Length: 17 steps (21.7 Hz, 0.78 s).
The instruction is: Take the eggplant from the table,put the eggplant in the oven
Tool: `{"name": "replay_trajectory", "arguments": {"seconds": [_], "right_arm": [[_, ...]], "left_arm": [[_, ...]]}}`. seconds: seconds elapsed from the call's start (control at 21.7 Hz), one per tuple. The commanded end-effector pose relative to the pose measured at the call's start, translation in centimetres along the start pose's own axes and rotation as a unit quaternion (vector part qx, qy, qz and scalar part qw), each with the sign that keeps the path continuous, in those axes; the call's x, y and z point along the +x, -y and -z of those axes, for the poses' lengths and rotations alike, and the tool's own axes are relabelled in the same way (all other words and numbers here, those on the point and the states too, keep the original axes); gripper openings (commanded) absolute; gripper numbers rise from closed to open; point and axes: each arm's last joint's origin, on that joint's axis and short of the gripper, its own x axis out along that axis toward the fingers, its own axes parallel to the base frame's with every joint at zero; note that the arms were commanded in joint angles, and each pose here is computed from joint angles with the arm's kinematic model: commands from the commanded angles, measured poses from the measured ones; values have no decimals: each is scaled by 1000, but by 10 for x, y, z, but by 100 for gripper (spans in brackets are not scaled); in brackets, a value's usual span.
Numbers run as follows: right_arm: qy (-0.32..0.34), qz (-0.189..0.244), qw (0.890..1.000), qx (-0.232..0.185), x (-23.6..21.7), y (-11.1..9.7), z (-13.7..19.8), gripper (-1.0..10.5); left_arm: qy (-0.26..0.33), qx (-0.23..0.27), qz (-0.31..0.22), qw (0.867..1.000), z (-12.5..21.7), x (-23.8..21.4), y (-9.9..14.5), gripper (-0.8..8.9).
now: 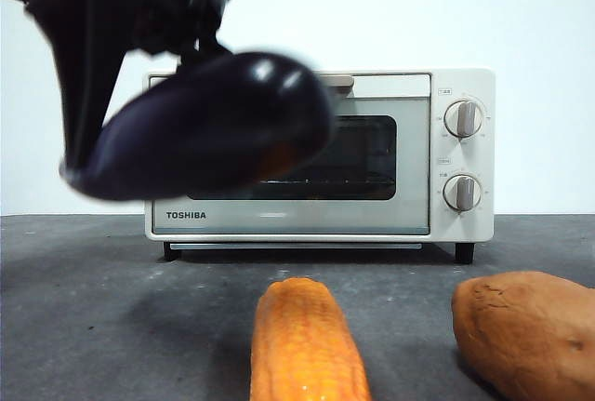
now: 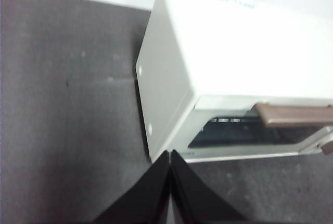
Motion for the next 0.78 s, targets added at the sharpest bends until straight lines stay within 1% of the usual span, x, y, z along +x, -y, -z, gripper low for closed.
{"name": "replay_trajectory", "arguments": {"seconds": [0.05,0.09,0.18,0.28,0.32,0.37,0.41,0.51,0.55,0.65,0.78], "right_arm": [[14,16,997,-69,-33,-20,22,132],[34,29,995,-84,-46,-26,30,132],[83,72,987,-119,-76,-39,53,132],[143,127,971,-145,-110,-51,82,132],[178,162,959,-151,-128,-55,99,132],[206,187,948,-154,-141,-58,113,132],[240,220,933,-153,-157,-60,130,132],[297,260,907,-144,-183,-60,162,132],[321,267,898,-138,-194,-59,177,132],[363,266,884,-122,-212,-55,205,132],[403,261,870,-111,-228,-45,241,132]], "left_arm": [[11,11,3,1000,-9,0,2,6],[11,11,3,1000,-10,0,2,6],[3,8,6,1000,-11,5,1,6],[-10,6,34,999,-11,13,3,6],[-18,2,52,998,-10,19,5,6],[-23,-2,64,998,-9,24,7,6],[-30,-1,76,997,-9,30,10,6],[-45,5,96,994,-12,41,20,6],[-52,11,109,993,-15,47,27,6],[-65,23,136,988,-22,59,44,6],[-97,51,169,979,-36,80,72,6]]}}
